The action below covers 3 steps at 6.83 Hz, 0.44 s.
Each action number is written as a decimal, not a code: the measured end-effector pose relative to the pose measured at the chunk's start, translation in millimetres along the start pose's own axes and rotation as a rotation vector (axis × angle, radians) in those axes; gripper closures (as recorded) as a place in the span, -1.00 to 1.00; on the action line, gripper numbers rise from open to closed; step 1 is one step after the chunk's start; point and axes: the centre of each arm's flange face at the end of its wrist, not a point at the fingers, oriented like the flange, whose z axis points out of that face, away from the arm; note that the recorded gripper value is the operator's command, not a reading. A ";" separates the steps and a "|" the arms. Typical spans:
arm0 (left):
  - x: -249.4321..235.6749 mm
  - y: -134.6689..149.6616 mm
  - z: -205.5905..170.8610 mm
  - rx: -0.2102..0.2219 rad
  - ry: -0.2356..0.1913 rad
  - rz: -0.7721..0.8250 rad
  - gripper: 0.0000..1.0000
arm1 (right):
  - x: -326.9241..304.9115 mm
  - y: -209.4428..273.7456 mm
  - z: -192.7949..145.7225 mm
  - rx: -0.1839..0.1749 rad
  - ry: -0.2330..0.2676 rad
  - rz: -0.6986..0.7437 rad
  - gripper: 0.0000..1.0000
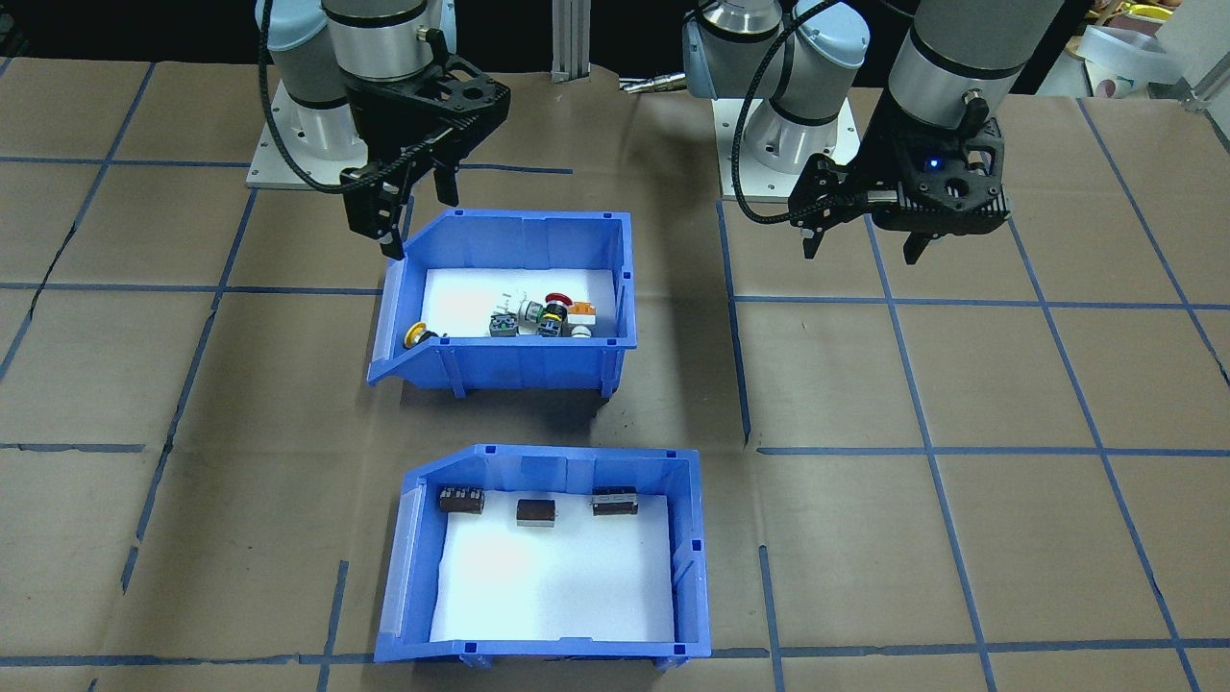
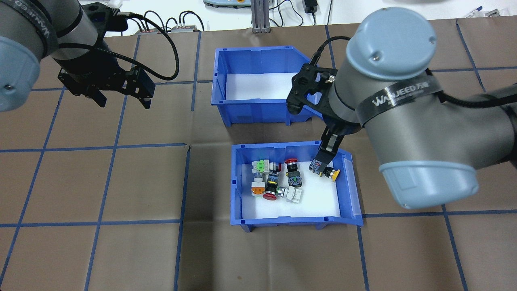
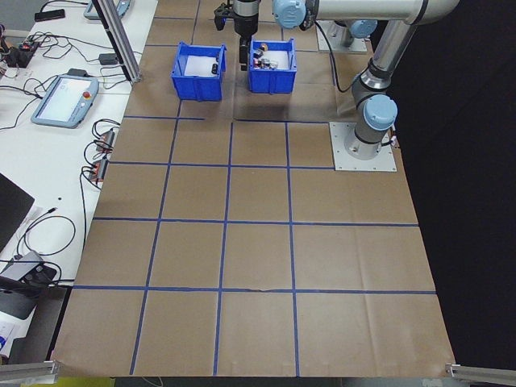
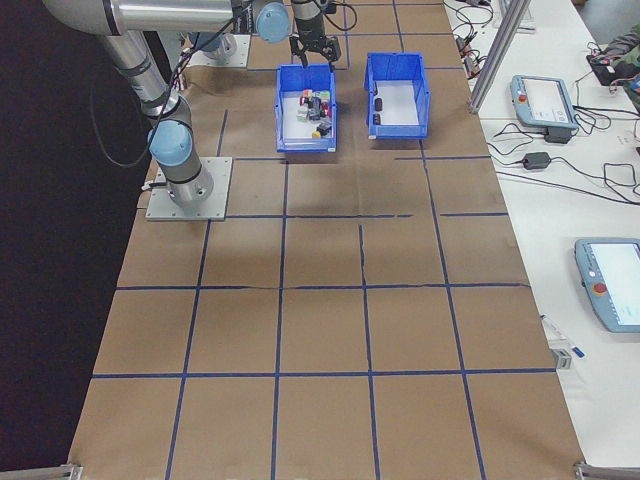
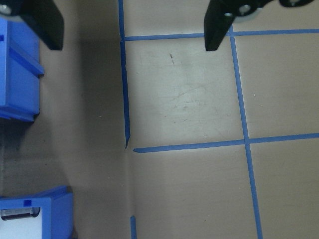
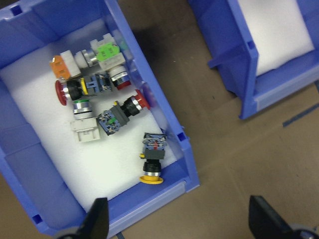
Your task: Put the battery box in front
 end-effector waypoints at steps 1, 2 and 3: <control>0.0 0.0 0.2 0.000 0.000 0.000 -0.98 | 26.3 11.7 -9.2 -0.002 0.014 0.105 -1.00; 0.0 -0.2 0.5 -0.001 0.000 0.000 -0.98 | 50.0 24.1 -17.5 -0.007 0.024 0.234 -1.00; 0.0 -0.8 1.2 -0.002 0.000 -0.001 -0.98 | 66.9 33.4 -23.0 -0.009 0.032 0.390 -1.00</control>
